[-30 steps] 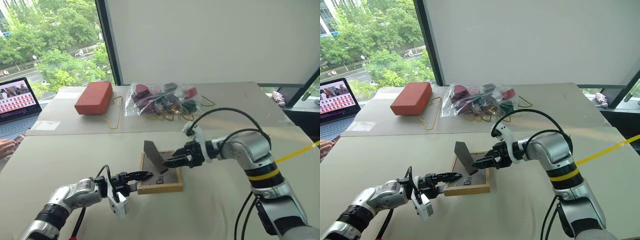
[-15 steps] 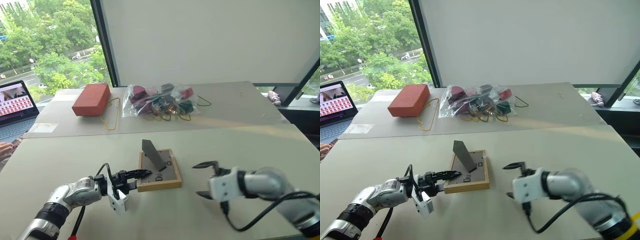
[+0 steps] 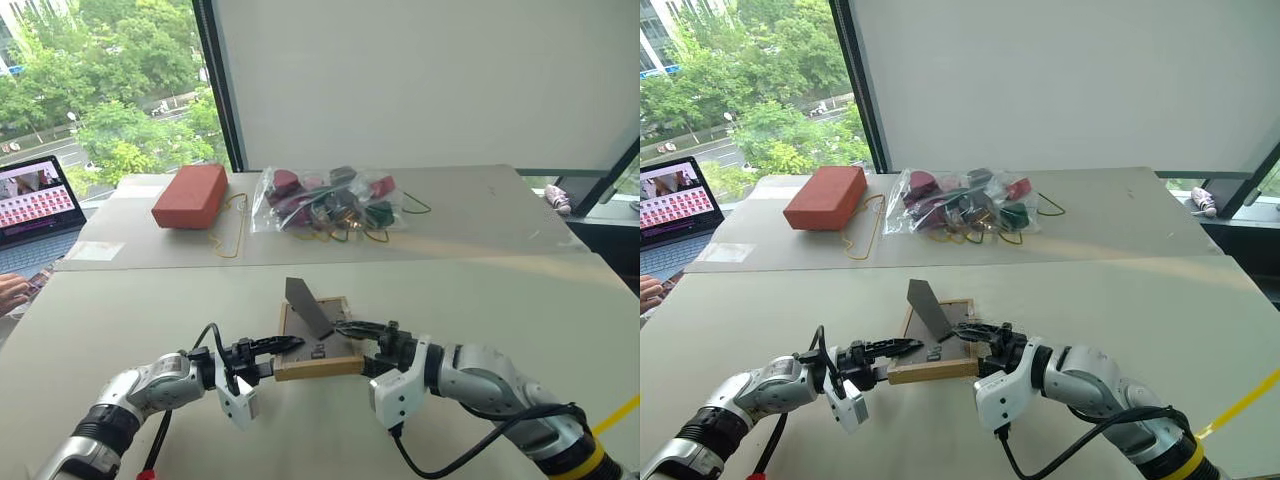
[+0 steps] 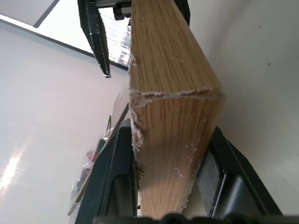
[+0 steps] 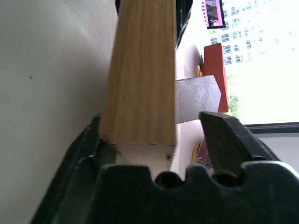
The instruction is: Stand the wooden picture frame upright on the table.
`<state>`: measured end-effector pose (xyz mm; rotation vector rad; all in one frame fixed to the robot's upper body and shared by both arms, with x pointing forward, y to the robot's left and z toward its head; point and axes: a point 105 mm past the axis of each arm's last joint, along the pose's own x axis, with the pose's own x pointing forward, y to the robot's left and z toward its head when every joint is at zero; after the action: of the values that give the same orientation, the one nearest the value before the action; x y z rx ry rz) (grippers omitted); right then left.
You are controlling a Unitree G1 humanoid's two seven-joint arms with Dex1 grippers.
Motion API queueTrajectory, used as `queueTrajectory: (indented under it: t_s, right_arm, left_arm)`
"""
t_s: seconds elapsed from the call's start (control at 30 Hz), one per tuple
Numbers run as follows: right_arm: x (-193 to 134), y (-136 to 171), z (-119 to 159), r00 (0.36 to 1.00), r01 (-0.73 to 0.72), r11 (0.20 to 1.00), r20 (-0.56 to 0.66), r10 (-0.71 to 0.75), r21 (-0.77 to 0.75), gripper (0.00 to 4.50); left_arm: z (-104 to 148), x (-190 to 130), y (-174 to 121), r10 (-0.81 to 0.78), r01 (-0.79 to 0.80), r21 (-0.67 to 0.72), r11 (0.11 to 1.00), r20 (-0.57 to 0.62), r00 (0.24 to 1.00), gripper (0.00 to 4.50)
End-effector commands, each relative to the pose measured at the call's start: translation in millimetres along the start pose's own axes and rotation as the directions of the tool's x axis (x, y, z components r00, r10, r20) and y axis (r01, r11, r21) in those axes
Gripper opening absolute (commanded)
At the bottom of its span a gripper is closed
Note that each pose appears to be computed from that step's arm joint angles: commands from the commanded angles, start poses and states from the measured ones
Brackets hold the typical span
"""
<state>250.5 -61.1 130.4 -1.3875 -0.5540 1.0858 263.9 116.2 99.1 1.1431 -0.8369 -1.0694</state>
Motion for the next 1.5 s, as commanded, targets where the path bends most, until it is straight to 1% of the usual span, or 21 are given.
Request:
queueTrajectory:
  t_s: [0.03,0.07,0.2,0.27,0.3,0.4,0.43,0.5,0.57,0.67,0.73,0.8,0.83,0.9,0.97,1.07,1.17,1.3,1.37,1.43,1.5]
  right_arm:
    - [0,-7,10,0.999,0.026,1.000,0.046,-0.025,-0.015,1.46]
    - [0,-7,10,0.999,0.026,1.000,0.047,-0.025,-0.014,1.26]
    - [1,-12,9,0.998,0.046,0.999,0.050,-0.045,-0.010,1.24]
    - [-1,-23,7,0.995,0.084,0.996,0.045,-0.085,0.013,1.24]
    - [-1,-27,6,0.994,0.097,0.995,0.043,-0.098,0.022,1.24]
    - [-10,-48,-7,0.988,0.154,0.984,-0.001,-0.154,0.090,1.24]
    - [-16,-60,-16,0.985,0.174,0.975,-0.029,-0.171,0.138,1.24]
    - [-24,-75,-26,0.983,0.184,0.962,-0.057,-0.176,0.200,1.24]
    - [-34,-91,-33,0.982,0.186,0.930,-0.071,-0.172,0.316,1.24]
    - [-45,-115,-42,0.984,0.177,0.856,-0.088,-0.154,0.486,1.24]
    - [-52,-128,-47,0.990,0.141,0.776,-0.087,-0.111,0.615,1.24]
    - [-58,-132,-53,0.996,0.077,0.606,-0.081,-0.021,0.792,1.24]
    - [-60,-138,-52,0.998,0.059,0.563,-0.065,-0.009,0.824,1.24]
    - [-66,-140,-51,0.998,0.002,0.360,-0.024,0.057,0.933,1.24]
    - [-68,-138,-49,0.993,-0.058,0.178,0.039,0.110,0.982,1.24]
    - [-65,-130,-58,0.990,-0.053,0.064,0.045,0.131,0.997,1.24]
    - [-60,-109,-72,0.982,-0.003,0.046,-0.006,0.189,0.999,1.24]
    - [-54,-84,-79,0.971,0.002,0.035,-0.011,0.239,0.999,1.24]
    - [-53,-81,-80,0.970,0.000,0.036,-0.008,0.241,0.999,1.24]
    - [-53,-81,-81,0.971,0.005,0.038,-0.014,0.238,0.999,2.23]
    - [-54,-84,-80,0.973,0.003,0.040,-0.012,0.230,0.999,2.70]
  left_arm:
    - [-1,0,3,0.014,-0.014,-0.008,1.000,-0.008,1.000,1.47]
    - [-1,0,4,0.016,-0.016,-0.010,1.000,-0.008,1.000,1.47]
    - [-2,1,10,0.047,-0.047,-0.030,0.998,-0.014,0.999,1.47]
    - [-4,2,17,0.080,-0.081,-0.040,0.996,-0.023,0.997,2.19]
    - [-5,2,19,0.089,-0.090,-0.045,0.995,-0.028,0.996,2.42]
    - [-15,-2,32,0.162,-0.171,-0.077,0.982,-0.107,0.981,3.52]
    - [-18,-8,38,0.205,-0.220,-0.101,0.970,-0.146,0.968,3.75]
    - [-23,-16,47,0.266,-0.299,-0.144,0.943,-0.209,0.941,3.75]
    - [-29,-24,52,0.305,-0.368,-0.191,0.910,-0.293,0.906,3.75]
    - [-31,-29,51,0.321,-0.428,-0.246,0.870,-0.377,0.869,3.75]
    - [-26,-29,44,0.305,-0.429,-0.275,0.860,-0.398,0.865,3.75]
    - [-19,-27,35,0.285,-0.421,-0.299,0.856,-0.408,0.868,3.75]
    - [-17,-26,32,0.278,-0.418,-0.307,0.855,-0.410,0.869,3.75]
    - [-13,-25,30,0.277,-0.425,-0.320,0.847,-0.417,0.866,3.75]
    - [-11,-23,31,0.283,-0.433,-0.320,0.843,-0.421,0.862,3.75]
    - [-10,-23,34,0.293,-0.440,-0.313,0.841,-0.421,0.859,3.75]
    - [-9,-23,34,0.291,-0.438,-0.314,0.842,-0.419,0.860,3.75]
    - [-7,-23,33,0.287,-0.432,-0.317,0.845,-0.413,0.864,3.75]
    - [-6,-23,33,0.286,-0.431,-0.318,0.845,-0.412,0.865,3.75]
    - [-6,-23,33,0.283,-0.428,-0.323,0.844,-0.410,0.867,3.85]
    - [-6,-23,33,0.281,-0.426,-0.328,0.843,-0.408,0.869,3.85]
